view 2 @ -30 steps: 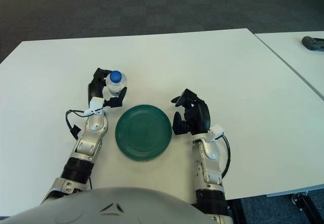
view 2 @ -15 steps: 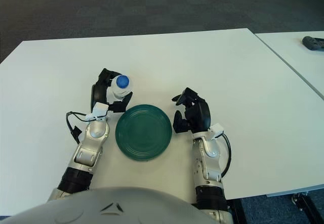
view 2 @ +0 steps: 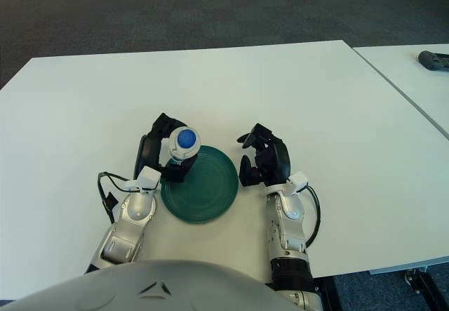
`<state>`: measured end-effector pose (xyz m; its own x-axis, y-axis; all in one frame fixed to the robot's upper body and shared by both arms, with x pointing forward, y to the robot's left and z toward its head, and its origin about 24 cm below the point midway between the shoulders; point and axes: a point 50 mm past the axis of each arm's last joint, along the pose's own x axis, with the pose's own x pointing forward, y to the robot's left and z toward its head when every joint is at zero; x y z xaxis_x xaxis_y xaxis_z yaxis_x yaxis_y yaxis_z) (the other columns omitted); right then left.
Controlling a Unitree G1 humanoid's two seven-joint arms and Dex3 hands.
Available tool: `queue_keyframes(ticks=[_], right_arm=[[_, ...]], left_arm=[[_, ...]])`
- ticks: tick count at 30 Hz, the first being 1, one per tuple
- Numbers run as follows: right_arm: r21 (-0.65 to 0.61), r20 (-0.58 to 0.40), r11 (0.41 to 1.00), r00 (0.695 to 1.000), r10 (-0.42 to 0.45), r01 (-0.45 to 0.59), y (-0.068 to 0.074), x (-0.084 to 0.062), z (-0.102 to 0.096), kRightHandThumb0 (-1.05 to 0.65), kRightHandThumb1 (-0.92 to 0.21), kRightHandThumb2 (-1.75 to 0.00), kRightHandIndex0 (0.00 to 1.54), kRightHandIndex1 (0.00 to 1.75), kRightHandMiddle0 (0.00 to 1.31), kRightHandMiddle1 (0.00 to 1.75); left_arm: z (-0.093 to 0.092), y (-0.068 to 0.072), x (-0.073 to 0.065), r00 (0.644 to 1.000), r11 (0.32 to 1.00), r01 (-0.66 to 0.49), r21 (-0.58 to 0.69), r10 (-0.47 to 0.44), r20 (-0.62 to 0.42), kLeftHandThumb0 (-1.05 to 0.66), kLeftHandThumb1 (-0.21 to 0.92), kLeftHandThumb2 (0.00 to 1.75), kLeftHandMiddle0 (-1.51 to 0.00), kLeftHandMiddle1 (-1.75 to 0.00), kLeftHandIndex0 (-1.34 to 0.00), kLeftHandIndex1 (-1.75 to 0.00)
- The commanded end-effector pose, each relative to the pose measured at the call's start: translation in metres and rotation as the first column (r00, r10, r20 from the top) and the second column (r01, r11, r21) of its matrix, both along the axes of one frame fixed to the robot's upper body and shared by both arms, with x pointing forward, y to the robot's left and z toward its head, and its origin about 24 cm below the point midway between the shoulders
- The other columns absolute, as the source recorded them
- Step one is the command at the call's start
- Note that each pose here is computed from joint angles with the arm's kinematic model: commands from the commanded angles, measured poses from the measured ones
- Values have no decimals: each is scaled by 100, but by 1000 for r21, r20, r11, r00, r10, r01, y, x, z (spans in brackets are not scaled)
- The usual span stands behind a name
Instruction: Put the bottle into the plate.
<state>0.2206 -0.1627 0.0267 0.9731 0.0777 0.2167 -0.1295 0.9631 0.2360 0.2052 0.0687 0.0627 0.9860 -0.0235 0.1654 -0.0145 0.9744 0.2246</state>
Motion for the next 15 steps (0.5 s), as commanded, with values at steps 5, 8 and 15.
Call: queue_keyframes(ticks=[5, 8, 15], right_arm=[[-1, 17, 1000, 1000, -8, 8, 3, 6, 2, -1, 9, -165, 83, 175, 94, 139], [-1, 15, 1000, 1000, -11, 11, 3, 7, 2, -1, 9, -165, 83, 175, 94, 139], [-10, 12, 1000, 1000, -27, 27, 3, 10, 1, -1, 9, -165, 85, 175, 93, 137]], left_arm=[[10, -5, -7, 996, 996, 80, -31, -78, 47, -4, 28, 134, -126, -175, -101, -175], [10, -5, -9, 995, 995, 95, -24, -94, 41, -3, 27, 135, -124, -175, -100, -175], [10, -8, -18, 991, 991, 135, 4, -135, 15, -4, 27, 136, -122, -175, -99, -175]])
